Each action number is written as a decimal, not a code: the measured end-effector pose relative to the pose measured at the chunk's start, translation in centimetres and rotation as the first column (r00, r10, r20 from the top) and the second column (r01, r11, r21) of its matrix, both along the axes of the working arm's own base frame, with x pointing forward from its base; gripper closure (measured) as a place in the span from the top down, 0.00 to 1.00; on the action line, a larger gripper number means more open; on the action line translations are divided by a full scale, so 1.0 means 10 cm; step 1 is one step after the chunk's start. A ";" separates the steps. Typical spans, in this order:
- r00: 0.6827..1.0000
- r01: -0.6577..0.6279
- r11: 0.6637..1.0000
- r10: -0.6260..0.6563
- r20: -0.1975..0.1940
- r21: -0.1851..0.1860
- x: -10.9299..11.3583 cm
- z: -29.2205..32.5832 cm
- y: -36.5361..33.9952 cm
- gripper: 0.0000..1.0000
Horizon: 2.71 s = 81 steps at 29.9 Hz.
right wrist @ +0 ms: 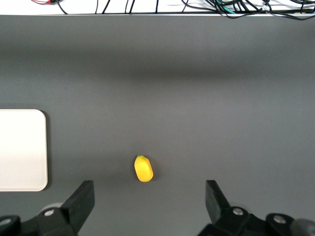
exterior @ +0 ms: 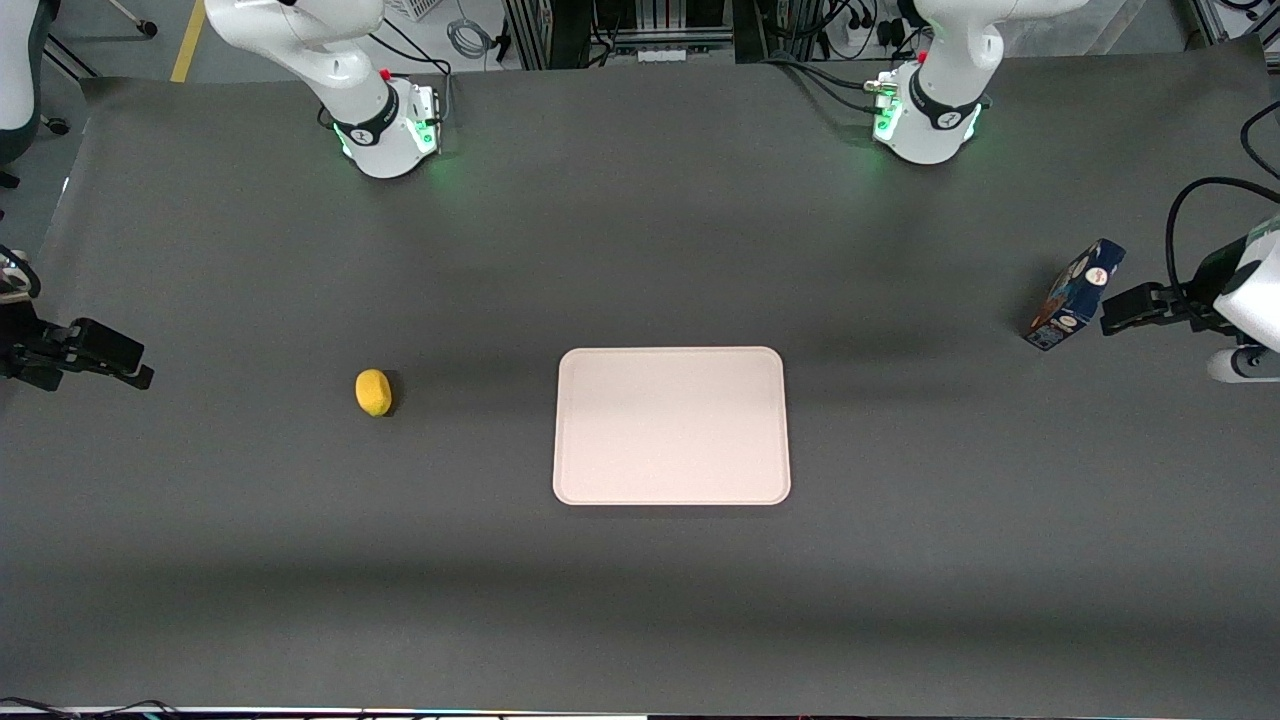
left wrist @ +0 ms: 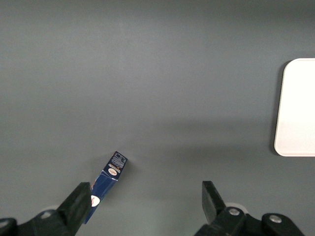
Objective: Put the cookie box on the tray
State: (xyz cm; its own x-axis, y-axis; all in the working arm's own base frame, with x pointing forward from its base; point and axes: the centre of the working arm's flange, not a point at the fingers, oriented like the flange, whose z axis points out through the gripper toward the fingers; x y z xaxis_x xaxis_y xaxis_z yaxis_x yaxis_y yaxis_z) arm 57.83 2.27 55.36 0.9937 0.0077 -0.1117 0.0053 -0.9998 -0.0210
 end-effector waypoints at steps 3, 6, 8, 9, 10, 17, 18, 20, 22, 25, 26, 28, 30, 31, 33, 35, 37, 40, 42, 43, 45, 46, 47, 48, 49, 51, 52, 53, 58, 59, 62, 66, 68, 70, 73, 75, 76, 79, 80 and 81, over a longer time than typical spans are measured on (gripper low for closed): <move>0.996 0.084 0.996 -0.084 -0.023 -0.006 -0.02 -0.01 -0.03 1.00; 0.970 0.239 0.971 -0.239 -0.046 -0.007 -0.04 -0.03 -0.02 1.00; 0.934 0.352 0.936 -0.352 -0.060 -0.013 -0.05 -0.03 0.00 1.00; 0.914 0.400 0.916 -0.400 -0.066 -0.019 -0.06 -0.04 0.01 1.00; 0.894 0.442 0.897 -0.443 -0.071 -0.024 -0.06 -0.04 0.03 1.00; 0.802 0.587 0.808 -0.589 -0.098 -0.051 -0.11 -0.18 0.13 1.00; 0.800 0.591 0.805 -0.593 -0.095 -0.049 -0.13 -0.22 0.16 1.00; 0.801 0.593 0.805 -0.594 -0.081 -0.039 -0.18 -0.30 0.22 1.00; 0.804 0.591 0.806 -0.592 -0.063 -0.025 -0.28 -0.40 0.29 1.00; 0.811 0.583 0.812 -0.583 -0.043 -0.010 -0.47 -0.55 0.43 1.00; 0.811 0.584 0.812 -0.584 -0.035 -0.007 -0.55 -0.61 0.50 1.00; 0.804 0.595 0.804 -0.595 -0.018 -0.002 -0.68 -0.74 0.65 1.00; 0.797 0.604 0.797 -0.604 0.001 0.002 -0.80 -0.89 0.81 1.00; 0.796 0.606 0.796 -0.606 0.009 0.003 -0.87 -0.97 0.90 1.00; 0.796 0.605 0.796 -0.605 0.020 0.001 -0.99 -1.14 1.03 1.00; 0.796 0.605 0.796 -0.605 0.028 -0.001 -1.09 -1.30 1.11 1.00; 0.793 0.608 0.794 -0.608 0.038 0.002 -1.16 -1.45 1.14 1.00; 0.789 0.613 0.790 -0.612 0.053 0.006 -1.27 -1.63 1.20 1.00; 0.791 0.609 0.793 -0.608 0.058 0.004 -1.34 -1.74 1.26 1.00; 0.792 0.608 0.794 -0.607 0.060 0.002 -1.37 -1.79 1.29 1.00; 0.794 0.606 0.795 -0.605 0.059 -0.005 -1.43 -1.86 1.34 1.00; 0.795 0.606 0.796 -0.604 0.059 -0.008 -1.45 -1.88 1.36 1.00; 0.796 0.605 0.796 -0.603 0.059 -0.011 -1.48 -1.90 1.38 1.00; 0.797 0.602 0.798 -0.601 0.059 -0.014 -1.50 -1.91 1.40 1.00; 0.800 0.599 0.800 -0.597 0.059 -0.017 -1.52 -1.93 1.42 1.00; 0.803 0.595 0.804 -0.593 0.060 -0.021 -1.57 -1.96 1.46 1.00; 0.805 0.593 0.805 -0.591 0.062 -0.022 -1.59 -1.98 1.47 1.00; 0.805 0.591 0.806 -0.589 0.064 -0.021 -1.61 -2.00 1.48 1.00; 0.807 0.589 0.807 -0.587 0.066 -0.030 -1.71 -2.13 1.48 1.00; 0.808 0.587 0.809 -0.585 0.067 -0.031 -1.73 -2.16 1.48 1.00; 0.814 0.580 0.814 -0.577 0.073 -0.031 -1.80 -2.24 1.50 1.00; 0.819 0.571 0.820 -0.568 0.083 -0.028 -1.88 -2.31 1.52 1.00; 0.823 0.565 0.825 -0.561 0.090 -0.026 -1.92 -2.35 1.53 1.00; 0.828 0.557 0.830 -0.553 0.096 -0.025 -1.96 -2.39 1.55 1.00; 0.837 0.543 0.839 -0.537 0.105 -0.034 -2.01 -2.43 1.56 1.00; 0.841 0.535 0.844 -0.529 0.110 -0.039 -2.02 -2.45 1.55 1.00; 0.842 0.534 0.844 -0.527 0.112 -0.040 -2.02 -2.45 1.55 1.00; 0.843 0.533 0.845 -0.526 0.113 -0.042 -2.02 -2.46 1.55 1.00; 0.843 0.533 0.845 -0.526 0.113 -0.042 -2.02 -2.46 1.54 1.00; 0.843 0.533 0.845 -0.526 0.113 -0.043 -2.02 -2.46 1.54 1.00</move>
